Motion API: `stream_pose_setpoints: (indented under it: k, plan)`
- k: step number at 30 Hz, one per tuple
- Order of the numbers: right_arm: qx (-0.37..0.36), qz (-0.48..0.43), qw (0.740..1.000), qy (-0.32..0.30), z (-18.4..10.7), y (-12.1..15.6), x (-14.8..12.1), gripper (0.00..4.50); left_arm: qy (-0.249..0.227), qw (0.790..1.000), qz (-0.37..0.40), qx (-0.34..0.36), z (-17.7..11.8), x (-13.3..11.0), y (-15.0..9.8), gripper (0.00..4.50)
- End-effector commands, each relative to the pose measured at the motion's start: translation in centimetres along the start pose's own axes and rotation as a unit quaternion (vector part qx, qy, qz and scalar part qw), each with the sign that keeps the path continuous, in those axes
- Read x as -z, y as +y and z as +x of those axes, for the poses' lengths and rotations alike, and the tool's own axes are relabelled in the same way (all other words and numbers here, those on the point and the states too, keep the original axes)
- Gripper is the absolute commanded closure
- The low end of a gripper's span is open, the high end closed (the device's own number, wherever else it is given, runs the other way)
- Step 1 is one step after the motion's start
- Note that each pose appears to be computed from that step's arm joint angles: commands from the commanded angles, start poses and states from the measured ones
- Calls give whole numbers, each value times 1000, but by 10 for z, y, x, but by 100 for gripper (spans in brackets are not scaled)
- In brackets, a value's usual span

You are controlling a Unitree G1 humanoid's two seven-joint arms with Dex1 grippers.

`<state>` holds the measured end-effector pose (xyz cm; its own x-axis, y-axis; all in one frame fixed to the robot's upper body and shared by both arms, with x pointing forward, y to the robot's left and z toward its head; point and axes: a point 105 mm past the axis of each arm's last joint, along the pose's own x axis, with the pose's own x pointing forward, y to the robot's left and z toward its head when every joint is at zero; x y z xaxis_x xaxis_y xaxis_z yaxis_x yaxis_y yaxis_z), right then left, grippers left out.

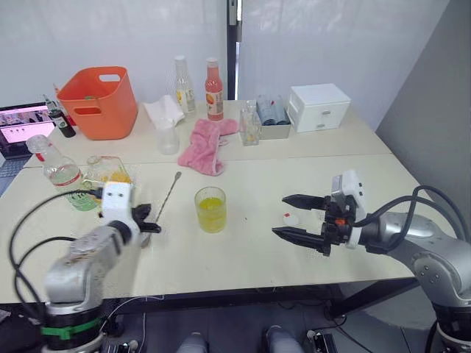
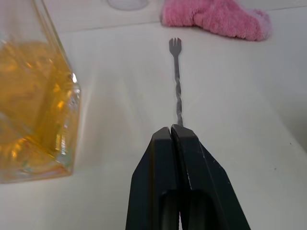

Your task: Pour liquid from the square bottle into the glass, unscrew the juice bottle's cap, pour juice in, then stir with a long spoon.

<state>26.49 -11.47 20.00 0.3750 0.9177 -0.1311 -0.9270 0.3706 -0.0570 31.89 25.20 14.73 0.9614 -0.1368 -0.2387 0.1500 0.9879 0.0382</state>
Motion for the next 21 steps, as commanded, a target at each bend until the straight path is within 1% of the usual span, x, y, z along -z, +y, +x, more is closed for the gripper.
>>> stream_pose_setpoints:
  k: [1,3,5,6,8,10,14,15,17,19,21]
  plan:
    - [-2,-17,1000,-8,1,0,-6,0,2,999,19,45,-15,1,5,447]
    - [-1,-17,1000,-7,1,0,-6,0,9,998,23,55,-19,3,7,447]
    - [-1,-17,1000,-5,2,0,-4,0,17,997,6,78,-21,6,1,447]
    - [-1,-16,1000,-5,2,1,-3,0,25,995,-4,97,-21,9,-4,421]
    - [-2,-15,1000,-4,3,2,-2,0,49,993,-17,107,-21,15,-7,368]
    - [-3,-15,1000,-4,3,4,-2,0,74,992,-16,102,-19,21,-7,295]
    - [-1,-12,1000,-5,3,8,0,0,86,993,-25,79,-10,26,-3,162]
    - [0,-11,1000,-5,3,9,0,0,92,993,-20,73,-7,28,-1,134]
    - [3,-9,1000,-6,3,10,1,0,102,993,-14,62,-3,32,2,134]
    - [5,-8,1000,-7,2,12,1,0,116,991,1,65,3,37,0,134]
    - [8,-6,1000,-8,1,12,1,0,143,987,18,68,7,45,-4,134]
